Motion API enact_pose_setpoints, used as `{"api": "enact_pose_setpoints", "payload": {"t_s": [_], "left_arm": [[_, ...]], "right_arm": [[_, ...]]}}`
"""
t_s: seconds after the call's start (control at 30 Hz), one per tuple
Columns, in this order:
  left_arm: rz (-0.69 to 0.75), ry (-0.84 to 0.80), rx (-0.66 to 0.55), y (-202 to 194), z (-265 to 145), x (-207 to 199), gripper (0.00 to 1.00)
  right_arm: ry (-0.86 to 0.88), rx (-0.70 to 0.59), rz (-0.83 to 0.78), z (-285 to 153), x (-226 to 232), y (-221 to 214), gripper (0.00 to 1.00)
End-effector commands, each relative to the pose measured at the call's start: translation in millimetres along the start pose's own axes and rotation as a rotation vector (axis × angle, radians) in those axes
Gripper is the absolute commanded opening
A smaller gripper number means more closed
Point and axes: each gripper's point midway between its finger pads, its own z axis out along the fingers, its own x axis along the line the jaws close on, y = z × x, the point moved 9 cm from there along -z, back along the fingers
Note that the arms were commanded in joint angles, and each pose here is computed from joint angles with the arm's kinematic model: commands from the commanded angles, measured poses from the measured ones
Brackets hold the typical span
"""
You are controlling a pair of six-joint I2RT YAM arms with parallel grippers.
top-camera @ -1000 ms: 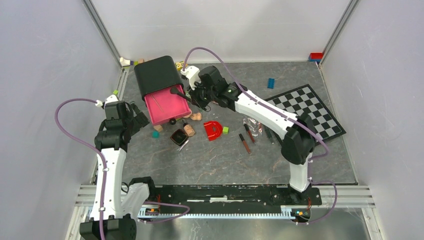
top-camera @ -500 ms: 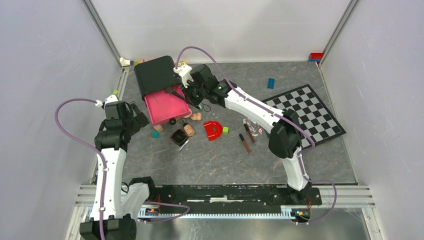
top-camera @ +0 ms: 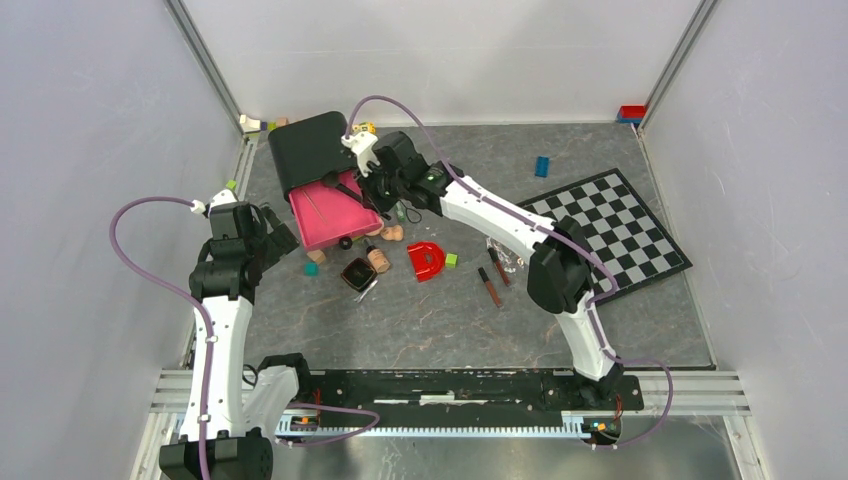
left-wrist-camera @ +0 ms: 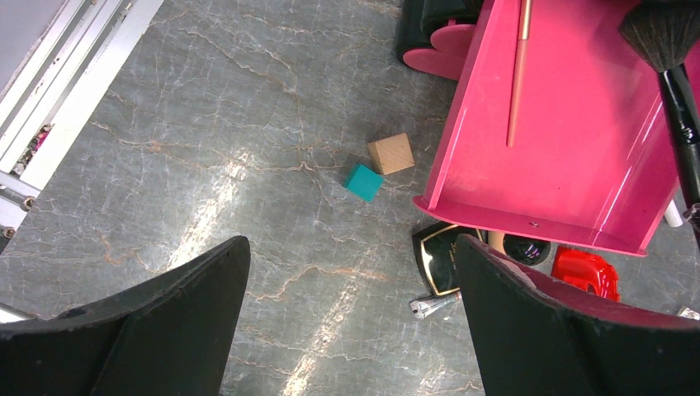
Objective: Organize the makeup
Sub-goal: Place the makeup brush in the drawer.
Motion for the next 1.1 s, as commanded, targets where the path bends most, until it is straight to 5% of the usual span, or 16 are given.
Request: {"api": "enact_pose_setpoints", "payload": {"t_s": [0.0, 1.07], "left_arm": [[0.019, -0.005, -0.047, 5.8, -1.4, 0.0, 1.0], [0.019, -0.001, -0.046, 5.4, -0.8, 0.3, 1.0]], "right_arm": [[0.03, -0.086, -0.004, 2.4, 12.5, 22.0, 0.0], [0.089, -0.23, 0.001, 39.9, 26.1, 37.9, 0.01]]}}
